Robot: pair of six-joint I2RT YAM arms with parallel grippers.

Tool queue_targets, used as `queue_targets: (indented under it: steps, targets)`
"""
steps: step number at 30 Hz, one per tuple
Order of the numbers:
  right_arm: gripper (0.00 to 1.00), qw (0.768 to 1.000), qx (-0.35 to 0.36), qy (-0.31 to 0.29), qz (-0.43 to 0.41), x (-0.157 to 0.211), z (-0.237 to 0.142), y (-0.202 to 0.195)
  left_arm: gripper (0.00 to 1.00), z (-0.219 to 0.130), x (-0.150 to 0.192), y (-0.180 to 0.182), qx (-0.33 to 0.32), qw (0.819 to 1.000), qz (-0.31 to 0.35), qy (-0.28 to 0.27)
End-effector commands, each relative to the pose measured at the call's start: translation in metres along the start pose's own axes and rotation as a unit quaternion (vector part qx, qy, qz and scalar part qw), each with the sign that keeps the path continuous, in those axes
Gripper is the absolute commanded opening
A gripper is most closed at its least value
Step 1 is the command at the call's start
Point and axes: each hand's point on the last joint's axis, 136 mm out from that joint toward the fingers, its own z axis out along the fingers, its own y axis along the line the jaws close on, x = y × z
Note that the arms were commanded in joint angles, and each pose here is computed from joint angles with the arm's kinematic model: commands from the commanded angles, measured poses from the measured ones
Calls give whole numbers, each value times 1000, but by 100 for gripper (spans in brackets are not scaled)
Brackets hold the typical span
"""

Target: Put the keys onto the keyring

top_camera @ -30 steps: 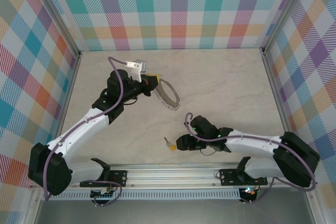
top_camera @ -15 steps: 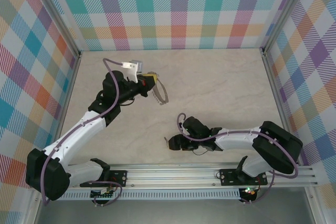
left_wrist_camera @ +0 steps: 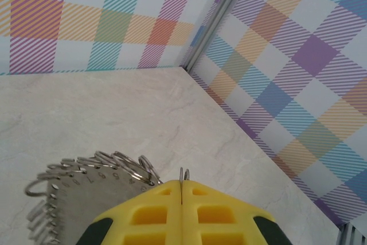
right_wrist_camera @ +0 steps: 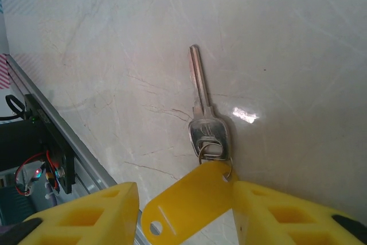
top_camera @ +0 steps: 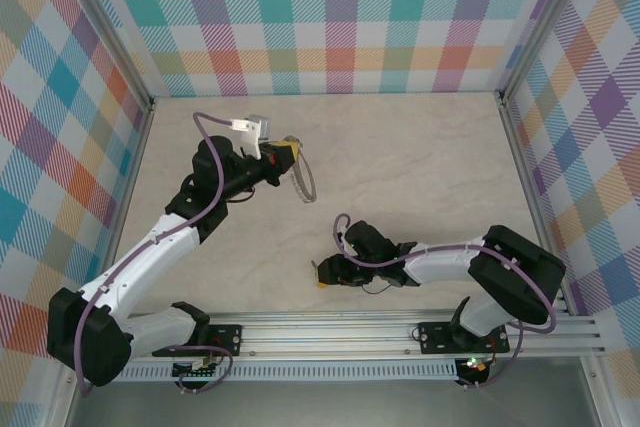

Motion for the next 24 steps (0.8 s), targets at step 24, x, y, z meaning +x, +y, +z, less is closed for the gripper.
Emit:
queue_targets:
  steps: [24]
  targets:
    - [26,975,209,15,-70,-3,9,-45,0,-9,-22,-10,19,999,3,-40]
